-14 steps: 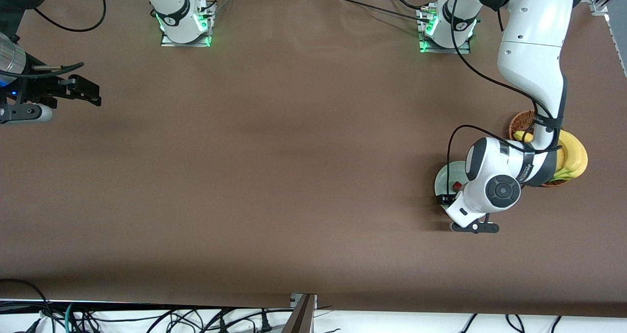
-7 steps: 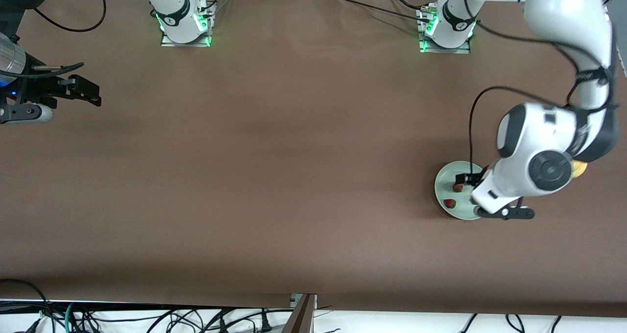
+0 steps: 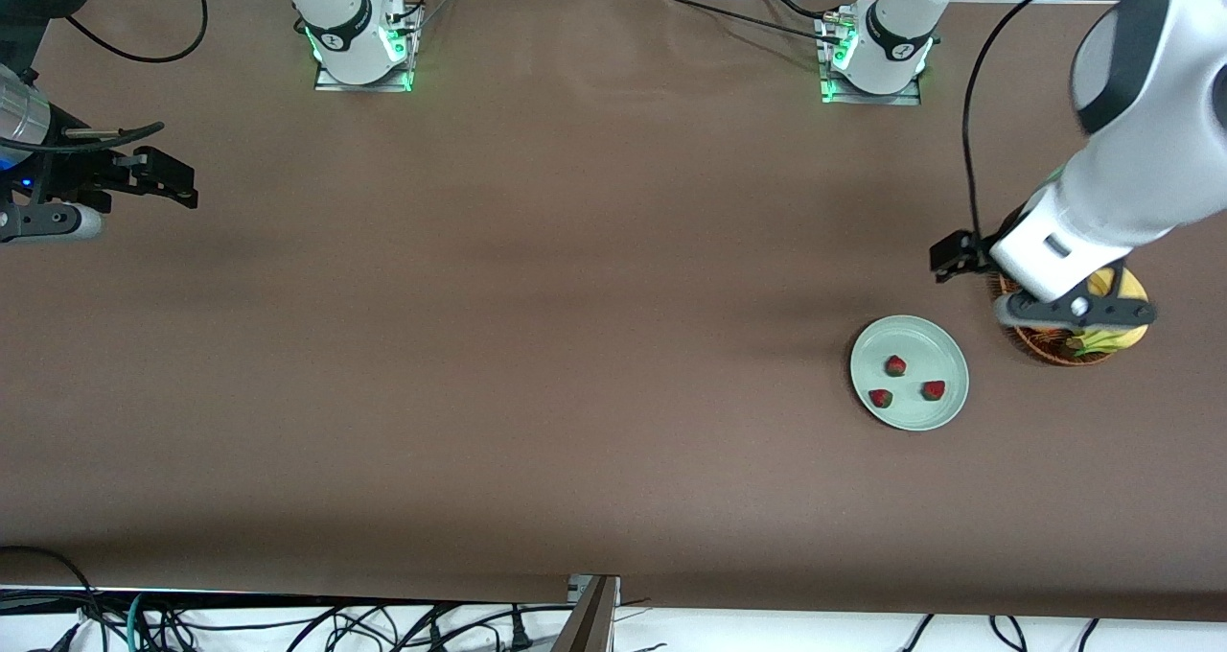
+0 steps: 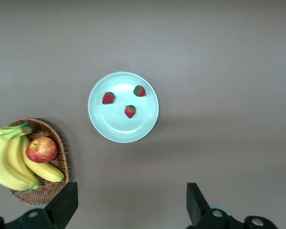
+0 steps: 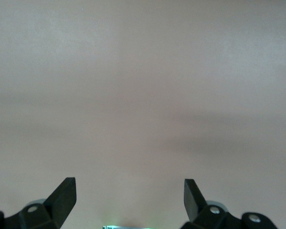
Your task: Collect all strawberries into plate
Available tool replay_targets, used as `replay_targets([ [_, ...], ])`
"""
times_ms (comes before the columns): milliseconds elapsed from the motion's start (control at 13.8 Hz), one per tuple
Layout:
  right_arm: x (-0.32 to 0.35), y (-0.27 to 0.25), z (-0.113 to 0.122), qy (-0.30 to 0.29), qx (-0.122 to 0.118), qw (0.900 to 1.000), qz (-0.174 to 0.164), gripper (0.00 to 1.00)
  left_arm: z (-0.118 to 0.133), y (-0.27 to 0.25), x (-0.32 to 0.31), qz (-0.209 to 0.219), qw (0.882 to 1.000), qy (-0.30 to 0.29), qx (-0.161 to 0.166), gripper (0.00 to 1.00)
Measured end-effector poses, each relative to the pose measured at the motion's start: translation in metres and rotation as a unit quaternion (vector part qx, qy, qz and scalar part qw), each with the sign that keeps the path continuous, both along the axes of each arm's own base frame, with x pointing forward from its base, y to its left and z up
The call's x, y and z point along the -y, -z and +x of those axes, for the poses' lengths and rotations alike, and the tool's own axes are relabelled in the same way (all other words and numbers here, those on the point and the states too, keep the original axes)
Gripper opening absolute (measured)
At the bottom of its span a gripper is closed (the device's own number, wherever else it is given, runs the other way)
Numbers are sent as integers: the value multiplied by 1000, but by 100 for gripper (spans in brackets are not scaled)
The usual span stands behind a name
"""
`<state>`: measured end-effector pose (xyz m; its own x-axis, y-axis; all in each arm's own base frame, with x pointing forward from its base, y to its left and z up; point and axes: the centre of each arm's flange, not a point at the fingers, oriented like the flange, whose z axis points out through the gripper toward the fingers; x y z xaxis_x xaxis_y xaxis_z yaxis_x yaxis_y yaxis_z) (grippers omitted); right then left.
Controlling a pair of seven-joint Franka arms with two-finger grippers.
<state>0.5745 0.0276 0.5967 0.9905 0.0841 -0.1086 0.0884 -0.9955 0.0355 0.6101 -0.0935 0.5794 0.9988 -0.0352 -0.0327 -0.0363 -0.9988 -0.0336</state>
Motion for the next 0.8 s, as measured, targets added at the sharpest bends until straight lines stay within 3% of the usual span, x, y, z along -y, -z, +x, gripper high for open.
replay_targets([
  [145, 0, 0, 0, 0, 0, 1000, 0, 100, -20, -22, -29, -18, 1000, -5, 7, 100],
  [290, 0, 0, 0, 0, 0, 1000, 0, 100, -33, -11, -58, -18, 1000, 20, 3, 100],
  [581, 0, 0, 0, 0, 0, 1000, 0, 100, -35, 7, -35, 20, 998, 66, -3, 100],
  [799, 1, 0, 0, 1, 0, 1000, 0, 100, -34, 5, -51, 2, 999, 47, -1, 100],
])
